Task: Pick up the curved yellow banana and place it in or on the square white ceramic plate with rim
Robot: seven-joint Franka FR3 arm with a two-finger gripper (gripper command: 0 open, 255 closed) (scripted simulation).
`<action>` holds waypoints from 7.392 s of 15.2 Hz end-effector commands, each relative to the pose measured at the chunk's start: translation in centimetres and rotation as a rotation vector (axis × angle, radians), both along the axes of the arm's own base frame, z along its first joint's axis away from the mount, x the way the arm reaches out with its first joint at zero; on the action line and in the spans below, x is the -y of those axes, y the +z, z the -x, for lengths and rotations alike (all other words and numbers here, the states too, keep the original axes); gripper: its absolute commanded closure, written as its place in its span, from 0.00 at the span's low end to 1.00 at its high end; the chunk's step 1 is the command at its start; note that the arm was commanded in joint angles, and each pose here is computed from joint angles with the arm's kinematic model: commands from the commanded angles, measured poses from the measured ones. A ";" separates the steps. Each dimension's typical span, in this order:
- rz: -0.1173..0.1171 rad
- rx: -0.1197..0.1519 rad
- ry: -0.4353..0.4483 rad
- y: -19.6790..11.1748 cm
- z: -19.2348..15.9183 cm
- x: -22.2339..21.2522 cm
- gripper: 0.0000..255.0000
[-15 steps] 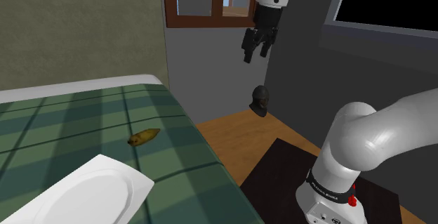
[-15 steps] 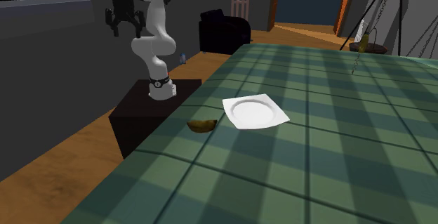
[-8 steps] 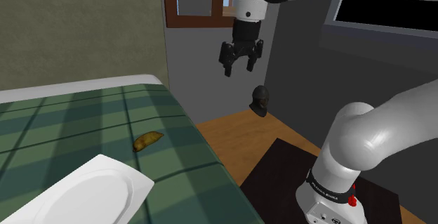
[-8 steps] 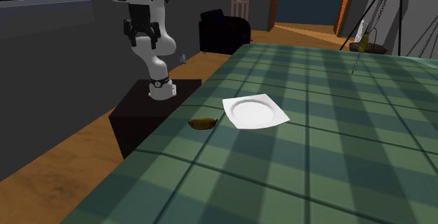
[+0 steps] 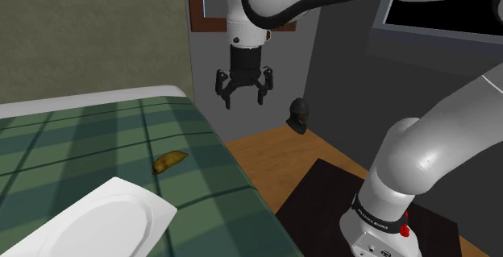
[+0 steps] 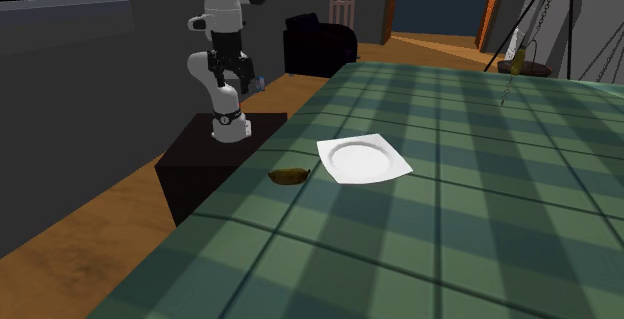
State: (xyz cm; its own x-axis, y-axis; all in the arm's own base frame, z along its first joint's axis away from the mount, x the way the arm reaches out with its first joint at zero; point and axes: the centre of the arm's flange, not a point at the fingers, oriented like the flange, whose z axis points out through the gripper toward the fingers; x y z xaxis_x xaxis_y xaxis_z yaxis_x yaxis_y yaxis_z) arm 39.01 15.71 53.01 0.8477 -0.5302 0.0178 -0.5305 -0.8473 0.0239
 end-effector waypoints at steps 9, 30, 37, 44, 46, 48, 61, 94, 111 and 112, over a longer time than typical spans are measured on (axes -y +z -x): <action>-0.046 -0.087 -0.333 -6.5 -8.5 -8.0 0.00; -0.103 -0.196 -0.745 -19.5 -20.8 -14.4 0.00; -0.103 -0.196 -0.745 -19.5 -20.8 -14.4 0.00; -0.103 -0.196 -0.745 -19.5 -20.8 -14.4 1.00; -0.103 -0.196 -0.745 -19.5 -20.8 -14.4 1.00; -0.103 -0.196 -0.745 -19.0 -20.8 -14.4 1.00; -0.103 -0.196 -0.745 -12.1 -20.8 -14.4 1.00; -0.103 -0.196 -0.745 -15.4 -9.5 -36.2 1.00; -0.103 -0.196 -0.745 -16.8 -9.5 -36.2 0.00; -0.103 -0.196 -0.745 -15.5 -9.7 -36.0 0.00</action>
State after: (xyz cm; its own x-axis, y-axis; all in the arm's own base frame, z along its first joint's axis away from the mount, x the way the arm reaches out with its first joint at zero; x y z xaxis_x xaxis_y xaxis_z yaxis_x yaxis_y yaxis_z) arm 48.59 51.77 36.75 0.2499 -0.9522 -0.1759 -0.9551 -0.2723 0.1169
